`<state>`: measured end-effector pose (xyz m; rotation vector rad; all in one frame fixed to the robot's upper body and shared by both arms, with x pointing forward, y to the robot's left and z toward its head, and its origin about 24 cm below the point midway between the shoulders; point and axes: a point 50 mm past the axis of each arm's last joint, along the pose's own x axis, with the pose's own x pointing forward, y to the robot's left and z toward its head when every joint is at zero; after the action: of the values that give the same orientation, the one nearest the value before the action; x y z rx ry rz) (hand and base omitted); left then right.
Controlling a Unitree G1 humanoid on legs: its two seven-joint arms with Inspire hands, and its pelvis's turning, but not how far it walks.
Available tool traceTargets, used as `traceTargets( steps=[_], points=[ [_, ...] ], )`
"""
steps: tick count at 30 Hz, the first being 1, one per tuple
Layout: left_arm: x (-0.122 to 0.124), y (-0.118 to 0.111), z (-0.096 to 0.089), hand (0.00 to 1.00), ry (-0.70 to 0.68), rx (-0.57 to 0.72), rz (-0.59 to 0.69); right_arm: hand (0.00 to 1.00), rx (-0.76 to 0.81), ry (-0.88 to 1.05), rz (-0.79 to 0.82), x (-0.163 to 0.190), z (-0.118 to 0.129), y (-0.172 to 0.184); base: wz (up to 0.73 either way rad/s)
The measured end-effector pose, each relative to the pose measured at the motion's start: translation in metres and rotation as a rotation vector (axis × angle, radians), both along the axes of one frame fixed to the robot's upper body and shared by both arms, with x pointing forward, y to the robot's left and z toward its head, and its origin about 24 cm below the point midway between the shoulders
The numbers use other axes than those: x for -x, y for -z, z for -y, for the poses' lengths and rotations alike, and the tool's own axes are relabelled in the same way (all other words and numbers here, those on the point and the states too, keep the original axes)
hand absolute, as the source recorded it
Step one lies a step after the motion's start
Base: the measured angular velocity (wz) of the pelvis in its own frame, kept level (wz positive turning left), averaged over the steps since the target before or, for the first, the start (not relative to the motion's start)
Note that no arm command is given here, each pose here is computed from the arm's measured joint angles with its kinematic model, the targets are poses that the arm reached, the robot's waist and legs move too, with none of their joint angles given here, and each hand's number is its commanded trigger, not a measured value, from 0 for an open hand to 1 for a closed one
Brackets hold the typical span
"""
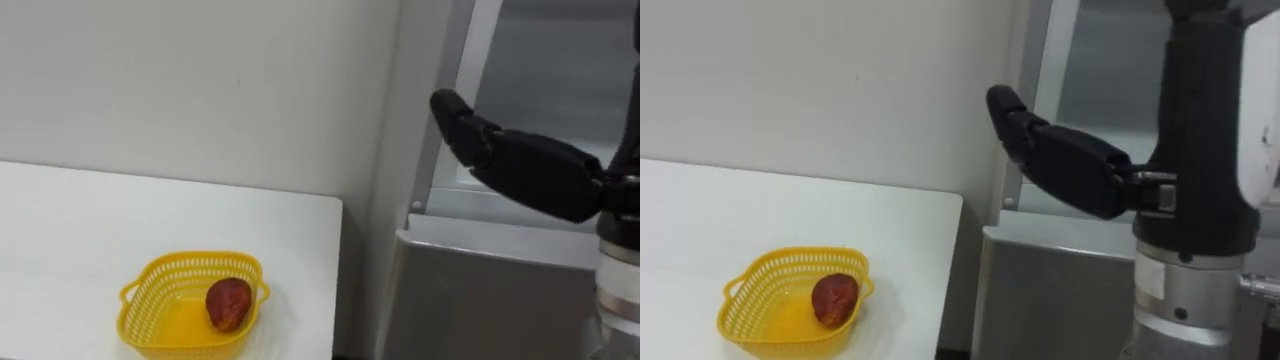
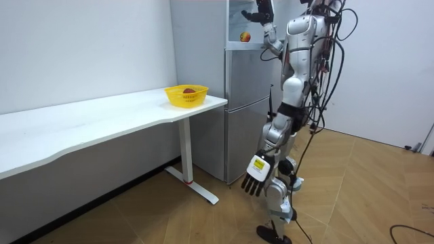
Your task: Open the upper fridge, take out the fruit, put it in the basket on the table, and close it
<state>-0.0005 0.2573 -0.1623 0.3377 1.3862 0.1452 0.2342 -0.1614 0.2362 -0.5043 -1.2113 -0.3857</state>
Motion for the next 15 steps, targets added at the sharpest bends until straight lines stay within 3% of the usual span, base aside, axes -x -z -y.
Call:
traceTargets(
  steps=[15],
  points=[
    [0.002, 0.001, 0.002, 0.0, -0.027, 0.001, -0.004, 0.0, -0.21, 0.168, -0.085, -0.006, 0.056, 0.017, -0.03]
  ],
)
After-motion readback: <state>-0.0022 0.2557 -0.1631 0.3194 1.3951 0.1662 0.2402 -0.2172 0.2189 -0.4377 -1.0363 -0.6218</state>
